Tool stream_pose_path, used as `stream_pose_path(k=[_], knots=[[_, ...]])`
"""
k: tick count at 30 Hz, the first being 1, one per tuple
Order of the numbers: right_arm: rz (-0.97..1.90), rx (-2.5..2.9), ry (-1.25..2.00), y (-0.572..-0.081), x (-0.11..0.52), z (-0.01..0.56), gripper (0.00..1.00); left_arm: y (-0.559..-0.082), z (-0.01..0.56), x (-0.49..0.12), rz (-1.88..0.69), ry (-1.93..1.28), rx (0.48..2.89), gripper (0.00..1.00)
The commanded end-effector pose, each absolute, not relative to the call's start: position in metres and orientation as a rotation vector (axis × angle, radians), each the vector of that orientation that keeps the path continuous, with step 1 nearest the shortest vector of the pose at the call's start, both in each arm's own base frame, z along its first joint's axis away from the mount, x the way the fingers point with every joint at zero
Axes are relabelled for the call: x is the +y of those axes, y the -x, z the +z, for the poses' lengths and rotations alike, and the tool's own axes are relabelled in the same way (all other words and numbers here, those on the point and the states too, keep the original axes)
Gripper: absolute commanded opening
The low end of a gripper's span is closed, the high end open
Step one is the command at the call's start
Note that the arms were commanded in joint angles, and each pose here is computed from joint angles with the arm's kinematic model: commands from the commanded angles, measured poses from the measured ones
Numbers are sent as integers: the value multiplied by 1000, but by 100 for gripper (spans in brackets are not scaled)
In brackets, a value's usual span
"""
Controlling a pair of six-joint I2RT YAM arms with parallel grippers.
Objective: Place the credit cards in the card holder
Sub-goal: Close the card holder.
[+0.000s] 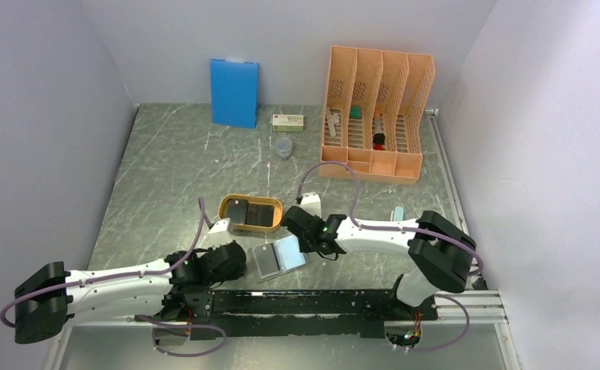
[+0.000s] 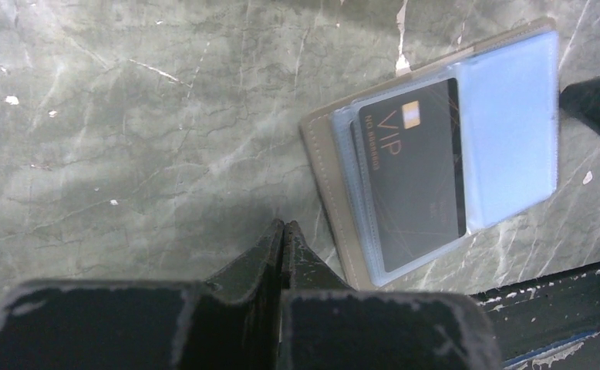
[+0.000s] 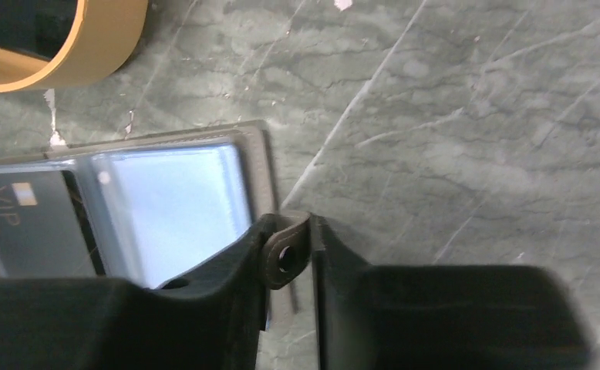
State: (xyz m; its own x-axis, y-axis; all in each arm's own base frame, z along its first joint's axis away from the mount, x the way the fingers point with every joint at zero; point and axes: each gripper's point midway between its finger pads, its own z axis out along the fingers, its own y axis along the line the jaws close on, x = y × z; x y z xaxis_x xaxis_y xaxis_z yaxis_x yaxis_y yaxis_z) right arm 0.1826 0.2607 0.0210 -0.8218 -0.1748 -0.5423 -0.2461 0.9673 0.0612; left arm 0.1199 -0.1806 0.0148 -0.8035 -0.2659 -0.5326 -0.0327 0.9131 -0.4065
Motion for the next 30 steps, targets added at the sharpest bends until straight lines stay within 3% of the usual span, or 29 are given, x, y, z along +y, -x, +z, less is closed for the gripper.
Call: stream_pose_path(k=[1, 5, 10, 17, 30], knots=[[153, 2502, 249, -194, 251, 34, 18, -117, 16, -192, -552, 120, 2475, 5], [201, 2475, 238, -190, 245, 48, 0, -118, 16, -204, -577, 54, 2471, 5], [360, 2442, 258, -177, 245, 77, 0, -122, 17, -227, -600, -36, 2477, 5], [791, 2387, 324, -147, 280, 113, 0, -127, 18, -266, -667, -125, 2483, 5], [1132, 2443, 290, -131, 346, 82, 0, -133, 8, -257, -611, -46, 2481, 5]])
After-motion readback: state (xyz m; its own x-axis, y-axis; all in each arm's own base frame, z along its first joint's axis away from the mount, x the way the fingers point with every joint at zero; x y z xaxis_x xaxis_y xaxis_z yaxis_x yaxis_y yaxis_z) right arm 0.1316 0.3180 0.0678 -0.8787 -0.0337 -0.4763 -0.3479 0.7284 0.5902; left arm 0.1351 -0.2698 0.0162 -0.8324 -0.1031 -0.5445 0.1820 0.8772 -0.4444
